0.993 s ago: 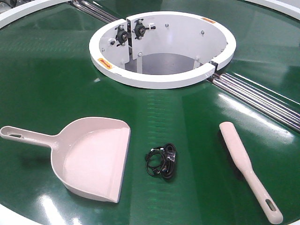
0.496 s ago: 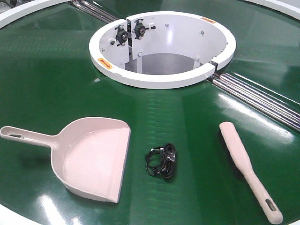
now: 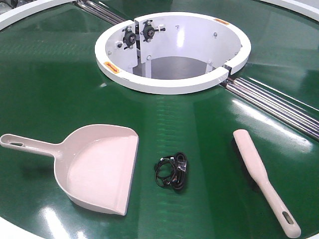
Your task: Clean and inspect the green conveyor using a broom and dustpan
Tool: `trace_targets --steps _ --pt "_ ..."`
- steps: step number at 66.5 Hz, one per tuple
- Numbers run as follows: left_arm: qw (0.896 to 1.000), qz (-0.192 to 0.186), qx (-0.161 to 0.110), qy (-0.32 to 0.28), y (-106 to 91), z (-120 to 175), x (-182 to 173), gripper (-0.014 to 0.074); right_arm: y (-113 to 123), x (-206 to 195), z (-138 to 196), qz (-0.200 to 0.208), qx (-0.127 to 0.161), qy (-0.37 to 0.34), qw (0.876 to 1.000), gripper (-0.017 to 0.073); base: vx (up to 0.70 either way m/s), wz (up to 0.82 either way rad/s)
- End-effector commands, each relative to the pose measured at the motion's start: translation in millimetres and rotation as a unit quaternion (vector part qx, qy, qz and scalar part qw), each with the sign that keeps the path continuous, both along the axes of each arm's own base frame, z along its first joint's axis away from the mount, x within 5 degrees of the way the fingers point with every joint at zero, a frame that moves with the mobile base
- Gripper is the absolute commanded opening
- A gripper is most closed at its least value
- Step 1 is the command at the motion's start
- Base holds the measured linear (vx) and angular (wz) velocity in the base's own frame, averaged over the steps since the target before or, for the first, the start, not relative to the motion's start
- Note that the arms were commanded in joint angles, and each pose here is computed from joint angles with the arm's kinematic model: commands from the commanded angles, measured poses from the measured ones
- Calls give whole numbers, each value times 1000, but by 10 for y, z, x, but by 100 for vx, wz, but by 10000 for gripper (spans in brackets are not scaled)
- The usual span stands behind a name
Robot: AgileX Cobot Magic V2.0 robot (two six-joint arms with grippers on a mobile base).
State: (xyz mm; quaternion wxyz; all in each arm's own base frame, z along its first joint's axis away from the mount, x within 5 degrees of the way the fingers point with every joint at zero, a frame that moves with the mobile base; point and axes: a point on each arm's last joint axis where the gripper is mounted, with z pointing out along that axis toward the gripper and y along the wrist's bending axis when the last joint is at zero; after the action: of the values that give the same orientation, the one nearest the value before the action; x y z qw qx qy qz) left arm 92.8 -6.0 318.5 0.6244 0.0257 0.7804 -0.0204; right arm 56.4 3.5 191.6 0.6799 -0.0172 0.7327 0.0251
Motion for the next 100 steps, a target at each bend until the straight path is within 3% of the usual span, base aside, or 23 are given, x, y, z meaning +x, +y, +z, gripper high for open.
trace_targets --steps 1,17,30,38,59,69,78,83,93,100 --pt "999 -5 11 37 -13 99 199 -6 -3 -2 8 -2 -5 -38 999 -10 0 0" --pt "991 -5 11 136 -31 -164 550 -6 -3 -2 8 -2 -5 -38 999 -10 0 0" --pt "982 -6 29 188 -28 -330 725 29 -3 -2 8 -2 -5 -38 999 -10 0 0" --pt "978 -6 29 208 -31 -391 792 115 -3 -2 8 -2 -5 -38 999 -10 0 0" --pt "978 -6 27 205 -33 -397 816 517 -3 -2 8 -2 -5 -38 999 -10 0 0" --pt "979 -5 25 201 -34 -390 821 547 -3 -2 8 -2 -5 -38 999 -10 0 0" --pt "975 -3 4 222 -47 -413 799 521 -3 -2 8 -2 -5 -38 999 -10 0 0" --pt "971 -12 17 238 -50 -360 790 503 -3 -2 8 -2 -5 -38 999 -10 0 0" --pt "968 -38 56 242 -64 63 867 475 -3 -2 8 -2 -5 -38 999 -10 0 0" --pt "957 -71 106 260 -78 333 993 470 -3 -2 8 -2 -5 -38 999 -10 0 0"
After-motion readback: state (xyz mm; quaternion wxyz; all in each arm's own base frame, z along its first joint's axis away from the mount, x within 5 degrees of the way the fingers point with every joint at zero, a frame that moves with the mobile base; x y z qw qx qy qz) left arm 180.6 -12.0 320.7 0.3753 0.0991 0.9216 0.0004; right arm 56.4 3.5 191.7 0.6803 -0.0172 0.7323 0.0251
